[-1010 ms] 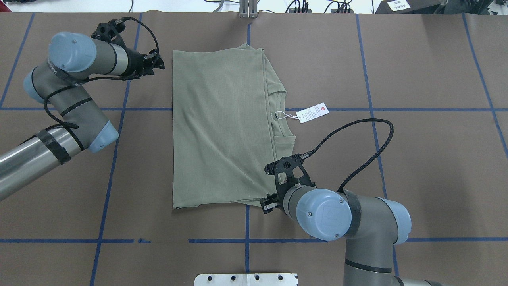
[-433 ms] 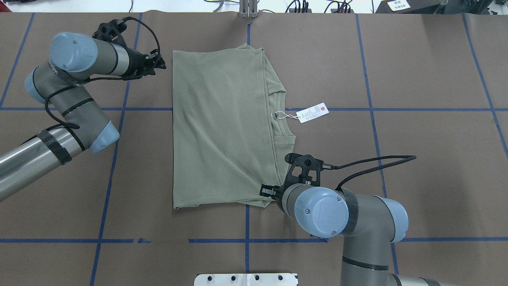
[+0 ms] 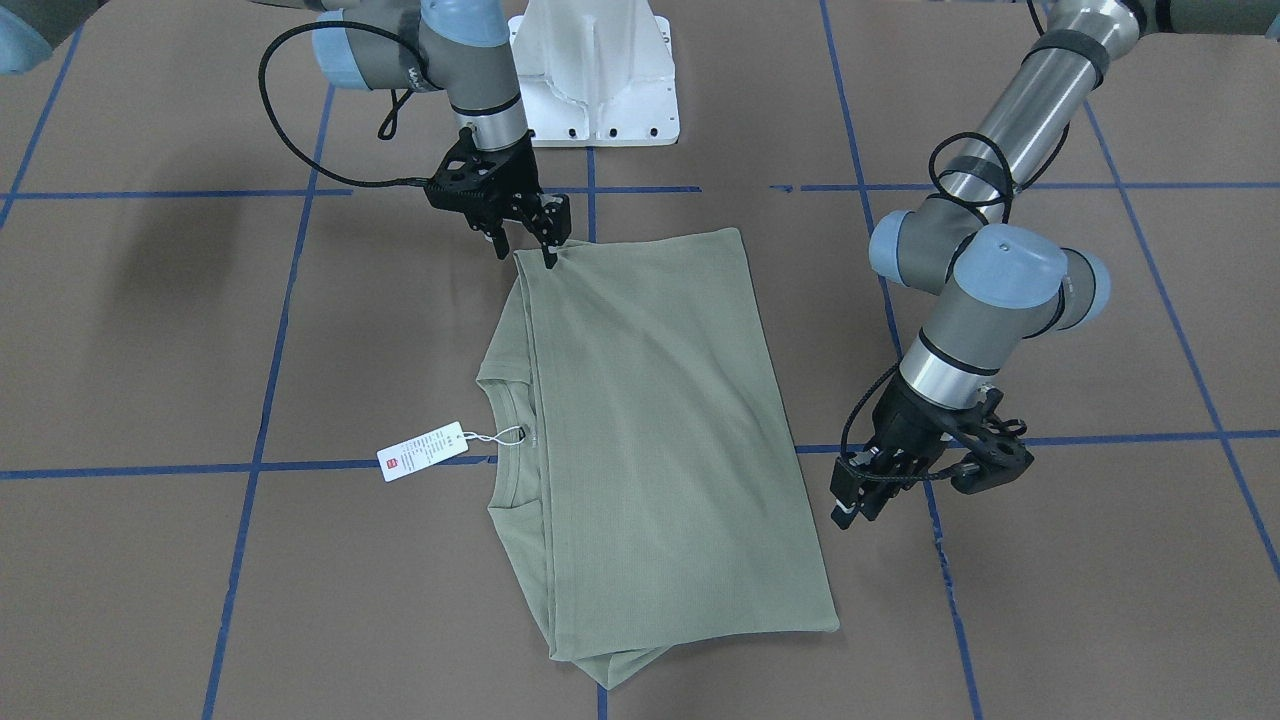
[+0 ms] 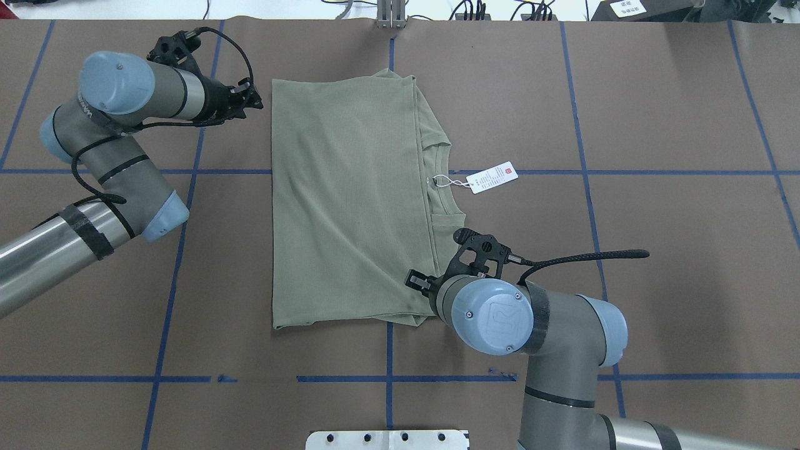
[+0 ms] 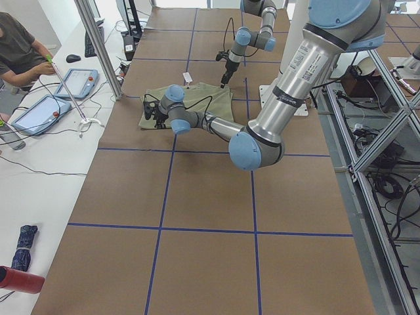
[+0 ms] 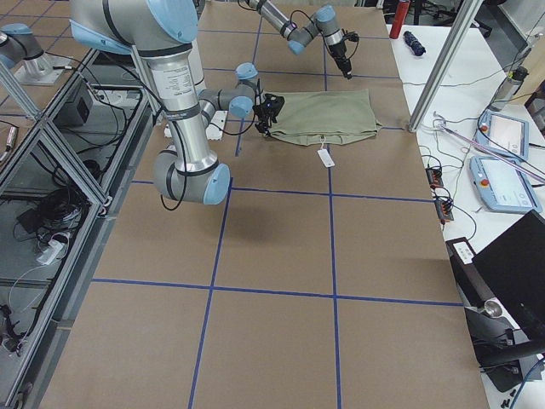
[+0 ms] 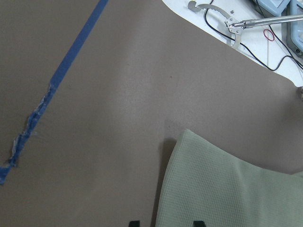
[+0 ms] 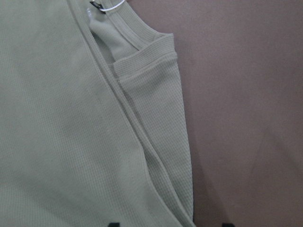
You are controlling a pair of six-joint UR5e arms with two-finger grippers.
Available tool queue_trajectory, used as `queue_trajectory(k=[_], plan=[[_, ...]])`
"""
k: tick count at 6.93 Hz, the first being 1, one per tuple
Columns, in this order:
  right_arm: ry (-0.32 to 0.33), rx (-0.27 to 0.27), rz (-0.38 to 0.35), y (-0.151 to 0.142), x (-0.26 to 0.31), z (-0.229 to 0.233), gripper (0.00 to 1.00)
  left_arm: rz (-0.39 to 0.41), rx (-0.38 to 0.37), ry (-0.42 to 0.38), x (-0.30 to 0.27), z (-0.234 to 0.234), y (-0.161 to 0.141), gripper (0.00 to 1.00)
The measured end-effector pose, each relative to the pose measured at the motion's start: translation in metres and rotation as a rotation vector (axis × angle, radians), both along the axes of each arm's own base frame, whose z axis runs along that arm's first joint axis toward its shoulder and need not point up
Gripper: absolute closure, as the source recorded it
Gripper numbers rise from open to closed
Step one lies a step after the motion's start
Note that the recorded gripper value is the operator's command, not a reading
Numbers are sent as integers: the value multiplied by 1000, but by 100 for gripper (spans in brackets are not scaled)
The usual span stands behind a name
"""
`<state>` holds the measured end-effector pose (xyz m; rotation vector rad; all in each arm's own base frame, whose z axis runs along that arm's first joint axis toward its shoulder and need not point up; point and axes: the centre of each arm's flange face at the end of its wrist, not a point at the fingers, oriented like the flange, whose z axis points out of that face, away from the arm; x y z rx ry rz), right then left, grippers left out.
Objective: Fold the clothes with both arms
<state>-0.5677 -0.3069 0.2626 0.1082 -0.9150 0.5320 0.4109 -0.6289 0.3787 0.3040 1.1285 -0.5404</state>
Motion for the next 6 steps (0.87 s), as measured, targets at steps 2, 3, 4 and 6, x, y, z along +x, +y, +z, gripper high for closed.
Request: queue_trajectory(k=[2, 3, 4, 6], plan=[[1, -38, 33, -5, -4, 6, 14, 3, 2, 1, 1, -1, 1, 50], [0, -50, 40, -5, -6, 8, 14, 3, 2, 1, 2, -1, 1, 50], [-2, -55, 43, -5, -8, 7, 14, 3, 3, 1, 2, -1, 2, 50], [-1, -56, 43, -7, -17, 2, 16, 4, 5, 3, 1, -2, 3, 50]])
